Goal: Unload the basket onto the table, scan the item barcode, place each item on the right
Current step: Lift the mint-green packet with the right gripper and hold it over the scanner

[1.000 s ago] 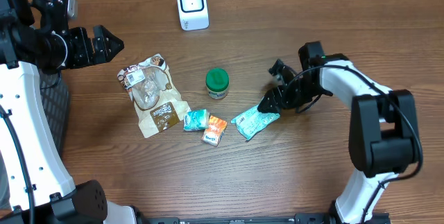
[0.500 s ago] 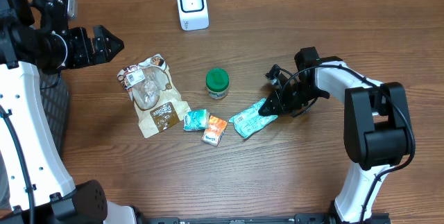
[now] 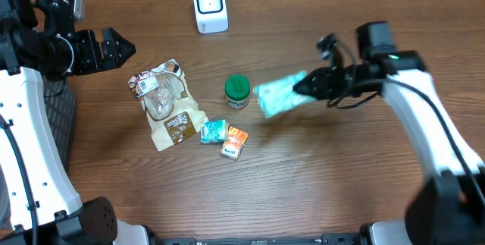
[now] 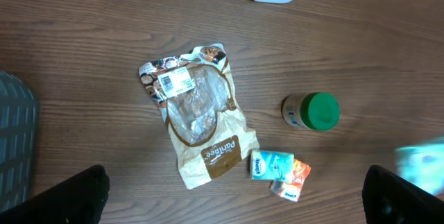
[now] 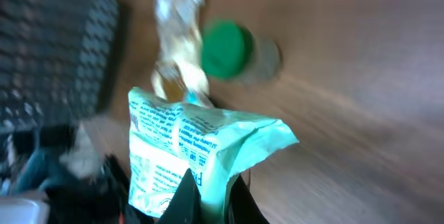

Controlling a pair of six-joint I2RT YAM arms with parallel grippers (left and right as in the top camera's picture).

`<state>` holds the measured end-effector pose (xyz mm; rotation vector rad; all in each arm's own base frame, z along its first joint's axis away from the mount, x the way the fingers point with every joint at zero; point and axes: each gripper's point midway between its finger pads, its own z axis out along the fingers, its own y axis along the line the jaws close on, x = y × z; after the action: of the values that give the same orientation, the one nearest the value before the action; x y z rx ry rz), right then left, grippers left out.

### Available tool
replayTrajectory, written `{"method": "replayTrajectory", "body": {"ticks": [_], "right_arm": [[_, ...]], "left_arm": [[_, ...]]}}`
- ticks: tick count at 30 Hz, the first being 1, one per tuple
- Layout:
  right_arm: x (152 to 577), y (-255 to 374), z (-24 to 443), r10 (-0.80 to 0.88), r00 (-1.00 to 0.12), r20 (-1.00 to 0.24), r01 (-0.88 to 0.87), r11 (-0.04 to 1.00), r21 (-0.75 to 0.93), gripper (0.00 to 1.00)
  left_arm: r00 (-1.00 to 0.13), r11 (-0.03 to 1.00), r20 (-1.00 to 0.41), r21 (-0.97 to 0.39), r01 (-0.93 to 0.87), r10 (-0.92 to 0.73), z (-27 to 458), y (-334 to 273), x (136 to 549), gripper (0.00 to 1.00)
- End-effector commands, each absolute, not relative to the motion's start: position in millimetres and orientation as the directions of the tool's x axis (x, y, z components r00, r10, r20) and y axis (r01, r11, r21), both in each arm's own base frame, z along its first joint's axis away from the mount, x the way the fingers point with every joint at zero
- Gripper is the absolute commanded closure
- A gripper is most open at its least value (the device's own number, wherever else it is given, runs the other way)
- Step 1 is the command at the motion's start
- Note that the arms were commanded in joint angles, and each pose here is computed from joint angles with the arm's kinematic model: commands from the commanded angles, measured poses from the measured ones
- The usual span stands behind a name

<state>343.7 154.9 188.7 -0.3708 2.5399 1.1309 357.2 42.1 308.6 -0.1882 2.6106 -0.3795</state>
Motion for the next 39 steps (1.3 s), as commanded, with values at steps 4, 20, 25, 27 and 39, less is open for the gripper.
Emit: {"method": "replayTrajectory", "body": {"ticks": [4,20,25,27,39], "right_arm": [[336.1,161.2,273.3,0.069,-0.865,-0.497,-0.36,0.606,0.71,0.96],[417.5,204.9,293.8,0.056,-0.702,-0.71,-0.201,0.941,0.274,0.96],[499.8,222.8,312.1,-0.134,-0.45,-0.883,-0.074,0.991,-0.113,0.96],[544.5,242.8,320.3,-0.299,-0.246,-0.922,0.016,0.95,-0.312,0.96],[611.3,342.6,223.3,-0.789,0.224,-0.572,-0.037,0.579,-0.814,0.96]], "left_arm": [[-0.857,0.955,-0.484,-0.295,-0.032,-0.178,318.3,39.9,356.2,0.0],[-0.857,0.955,-0.484,-0.295,-0.032,-0.178,318.3,39.9,356.2,0.01],[-0.857,0.955,-0.484,-0.295,-0.032,-0.178,318.3,39.9,356.2,0.01],[-0.857,0.955,-0.484,-0.295,-0.032,-0.178,318.3,39.9,356.3,0.0],[-0.857,0.955,-0.484,-0.295,-0.032,-0.178,318.3,39.9,356.3,0.01]]}}
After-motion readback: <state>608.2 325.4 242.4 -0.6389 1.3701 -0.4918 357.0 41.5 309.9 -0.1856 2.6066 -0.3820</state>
